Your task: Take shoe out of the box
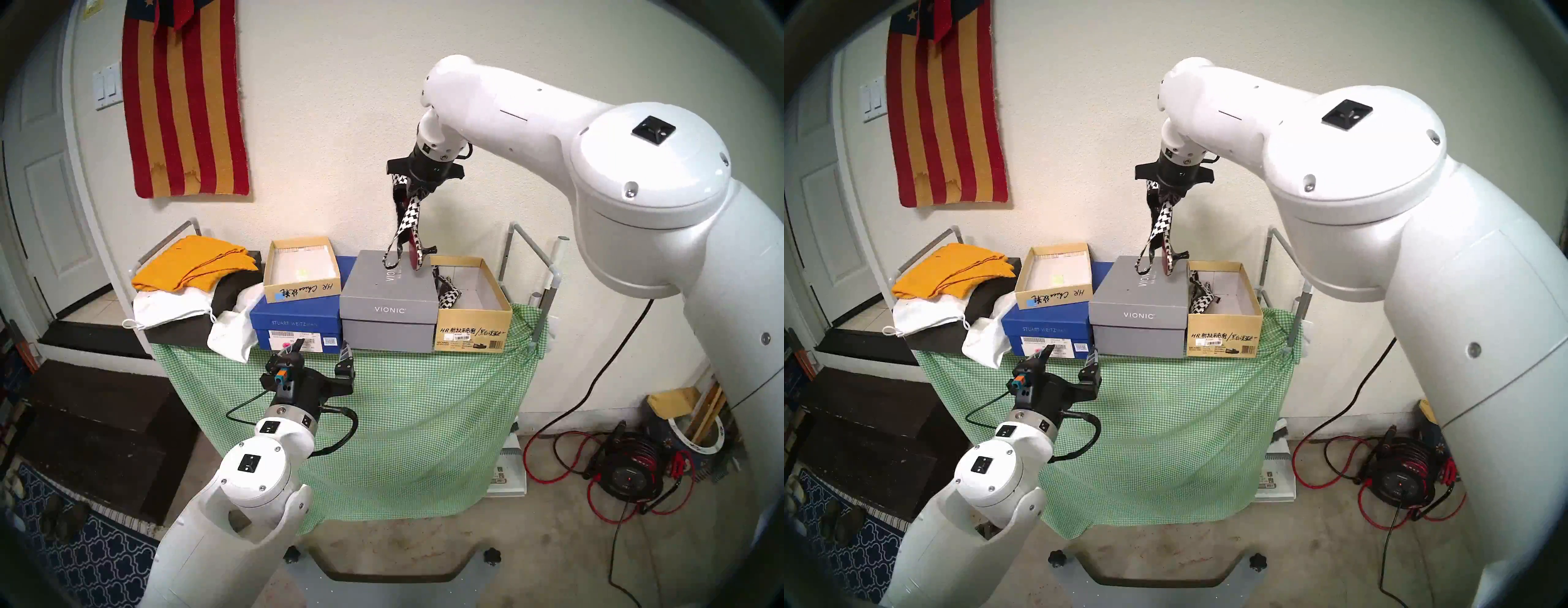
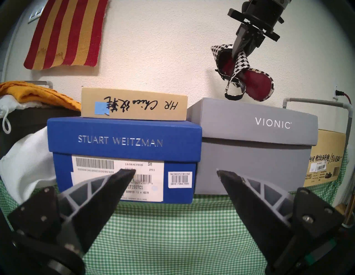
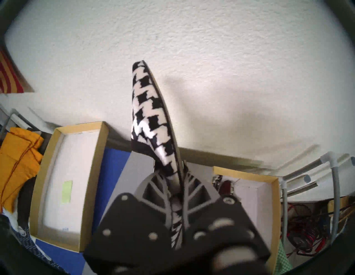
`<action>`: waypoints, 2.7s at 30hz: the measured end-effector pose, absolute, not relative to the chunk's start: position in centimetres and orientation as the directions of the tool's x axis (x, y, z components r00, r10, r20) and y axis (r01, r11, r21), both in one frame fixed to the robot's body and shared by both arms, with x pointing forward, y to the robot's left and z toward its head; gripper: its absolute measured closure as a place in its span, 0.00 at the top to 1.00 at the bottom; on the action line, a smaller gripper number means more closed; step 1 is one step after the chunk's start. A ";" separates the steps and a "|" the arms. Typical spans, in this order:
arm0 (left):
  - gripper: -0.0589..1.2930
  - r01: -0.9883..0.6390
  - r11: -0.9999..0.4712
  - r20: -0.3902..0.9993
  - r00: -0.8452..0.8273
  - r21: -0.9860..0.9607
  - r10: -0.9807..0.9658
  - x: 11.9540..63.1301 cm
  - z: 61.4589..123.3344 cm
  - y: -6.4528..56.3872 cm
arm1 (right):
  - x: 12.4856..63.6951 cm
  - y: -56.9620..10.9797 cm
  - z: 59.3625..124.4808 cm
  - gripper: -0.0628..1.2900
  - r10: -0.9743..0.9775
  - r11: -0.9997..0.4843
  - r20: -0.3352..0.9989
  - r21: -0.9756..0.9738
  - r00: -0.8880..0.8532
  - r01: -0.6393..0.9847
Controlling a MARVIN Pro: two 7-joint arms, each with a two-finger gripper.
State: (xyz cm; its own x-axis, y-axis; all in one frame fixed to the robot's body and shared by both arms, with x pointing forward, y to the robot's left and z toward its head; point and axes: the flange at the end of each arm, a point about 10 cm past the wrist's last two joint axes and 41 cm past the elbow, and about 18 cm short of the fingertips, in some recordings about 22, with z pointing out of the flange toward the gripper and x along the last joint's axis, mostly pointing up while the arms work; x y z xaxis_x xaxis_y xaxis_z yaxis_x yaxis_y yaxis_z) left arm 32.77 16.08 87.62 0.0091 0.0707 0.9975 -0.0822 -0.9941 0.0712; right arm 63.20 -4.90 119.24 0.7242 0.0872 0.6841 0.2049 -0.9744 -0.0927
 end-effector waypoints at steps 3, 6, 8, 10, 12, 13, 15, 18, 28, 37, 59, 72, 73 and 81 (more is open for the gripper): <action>0.95 -0.082 -0.994 0.997 0.009 0.071 0.071 32.8 87.6 16.1 | 63.2 -4.6 118.7 0.09 0.080 -0.970 0.677 -0.115 0.732 0.212; 0.95 -0.082 -0.994 0.997 0.009 0.071 0.071 32.8 87.6 16.1 | 63.2 -4.4 118.1 0.09 0.070 -0.965 0.667 -0.142 0.742 0.218; 0.95 -0.082 -0.994 0.997 0.009 0.071 0.071 32.8 87.6 16.1 | 63.3 -4.2 117.5 0.09 0.060 -0.961 0.658 -0.165 0.750 0.222; 0.95 -0.082 -0.994 0.997 0.009 0.071 0.071 32.8 87.6 16.1 | 63.3 -4.1 117.0 0.09 0.053 -0.957 0.652 -0.183 0.757 0.225; 0.95 -0.082 -0.994 0.997 0.009 0.071 0.071 32.8 87.6 16.1 | 63.3 -4.0 116.7 0.09 0.047 -0.954 0.647 -0.196 0.761 0.226; 0.95 -0.082 -0.994 0.997 0.009 0.071 0.071 32.8 87.6 16.1 | 63.3 -4.0 116.6 0.09 0.045 -0.953 0.644 -0.202 0.763 0.226; 0.95 -0.082 -0.994 0.997 0.009 0.071 0.071 32.8 87.6 16.1 | 63.3 -3.9 116.2 0.09 0.039 -0.950 0.639 -0.216 0.768 0.227; 0.95 -0.082 -0.994 0.997 0.009 0.071 0.071 32.8 87.6 16.1 | 63.3 -3.6 115.7 0.09 0.032 -0.944 0.630 -0.235 0.776 0.229; 0.95 -0.082 -0.994 0.997 0.009 0.071 0.071 32.8 87.6 16.1 | 63.1 -2.7 114.1 0.09 0.023 -0.933 0.607 -0.272 0.794 0.235; 0.95 -0.082 -0.994 0.997 0.009 0.071 0.071 32.8 87.6 16.1 | 63.1 -2.3 112.9 0.09 0.013 -0.927 0.589 -0.296 0.808 0.230; 0.95 -0.082 -0.994 0.997 0.009 0.072 0.071 32.8 87.6 16.1 | 63.2 -2.5 111.3 0.30 -0.029 -0.926 0.561 -0.328 0.827 0.190; 0.95 -0.082 -0.994 0.997 0.009 0.072 0.071 32.8 87.6 16.1 | 63.2 -2.5 112.4 0.67 -0.044 -0.929 0.570 -0.325 0.820 0.177; 0.95 -0.082 -0.994 0.997 0.009 0.072 0.071 32.8 87.6 16.1 | 63.2 -2.5 112.5 0.72 -0.045 -0.929 0.572 -0.325 0.819 0.176; 0.95 -0.082 -0.994 0.997 0.009 0.072 0.071 32.8 87.6 16.1 | 63.3 -2.8 113.9 0.93 -0.058 -0.932 0.587 -0.322 0.807 0.168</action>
